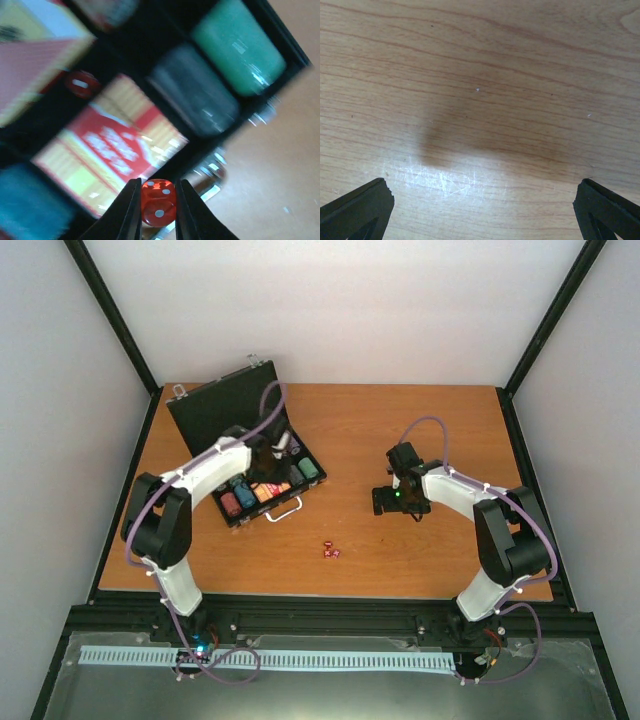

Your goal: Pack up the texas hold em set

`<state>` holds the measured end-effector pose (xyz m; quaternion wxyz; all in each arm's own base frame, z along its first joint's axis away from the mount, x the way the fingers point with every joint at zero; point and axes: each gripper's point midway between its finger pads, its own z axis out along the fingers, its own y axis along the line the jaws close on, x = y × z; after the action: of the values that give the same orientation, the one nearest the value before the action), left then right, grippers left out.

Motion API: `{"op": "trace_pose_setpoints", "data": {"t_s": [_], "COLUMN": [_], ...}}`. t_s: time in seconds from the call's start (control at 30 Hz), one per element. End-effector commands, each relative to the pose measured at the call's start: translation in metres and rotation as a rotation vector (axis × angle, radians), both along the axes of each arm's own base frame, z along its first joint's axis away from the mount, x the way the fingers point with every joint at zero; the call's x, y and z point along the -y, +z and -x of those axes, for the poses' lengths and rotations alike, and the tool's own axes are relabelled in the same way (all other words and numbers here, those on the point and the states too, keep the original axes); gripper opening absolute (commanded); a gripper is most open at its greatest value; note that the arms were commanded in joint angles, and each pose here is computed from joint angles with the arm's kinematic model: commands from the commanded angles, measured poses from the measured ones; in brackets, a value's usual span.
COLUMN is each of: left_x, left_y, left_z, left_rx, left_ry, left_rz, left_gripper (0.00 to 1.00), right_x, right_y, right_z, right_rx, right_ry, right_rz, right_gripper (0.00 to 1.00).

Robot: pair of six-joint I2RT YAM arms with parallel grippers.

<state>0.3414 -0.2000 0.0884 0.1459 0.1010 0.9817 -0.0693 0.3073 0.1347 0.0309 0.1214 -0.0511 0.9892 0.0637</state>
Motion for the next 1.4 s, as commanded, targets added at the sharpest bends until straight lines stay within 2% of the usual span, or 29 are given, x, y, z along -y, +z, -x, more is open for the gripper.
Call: {"op": "trace_pose_setpoints", "data": {"t_s": [0.0,0.17,0.33,0.5,0.93,1.37], "left_x": [-0.04,-0.059,-0.064,-0.072,-0.096,-0.09], "left_y": [0.011,-0.004,-0.026,-0.034,-0.047,-0.063], "left_z": [-0.034,-0.057,-0.058,-0.061,-0.073,-0.09], "left_rx": [0.008,-0.025,-0.069,-0.052,-0.04,-0.05], "left_ry": [0.185,0.338,0.403,0.468,0.574,0.583], "left_rz": [-0.031,0.011,-0.001,0.003,-0.016,0.002], "left_gripper": [0.05,0.03,0.03,0.03,0.01,0.03], "right_x": [-0.002,-0.001,0.0,0.0,0.0,0.002], "right_y": [0.006,0.006,0.005,0.002,-0.003,-0.006], "right_z": [-0.001,-0.001,0.0,0.002,0.002,0.003], "right_rx": [0.024,0.021,0.019,0.012,-0.001,-0.01], "right_ry": [0.008,0.008,0.006,0.005,0.006,0.006], "right_rz": [-0.006,-0.005,0.001,-0.001,0.005,0.019], "right_gripper": [1.0,1.0,1.0,1.0,1.0,1.0]}}
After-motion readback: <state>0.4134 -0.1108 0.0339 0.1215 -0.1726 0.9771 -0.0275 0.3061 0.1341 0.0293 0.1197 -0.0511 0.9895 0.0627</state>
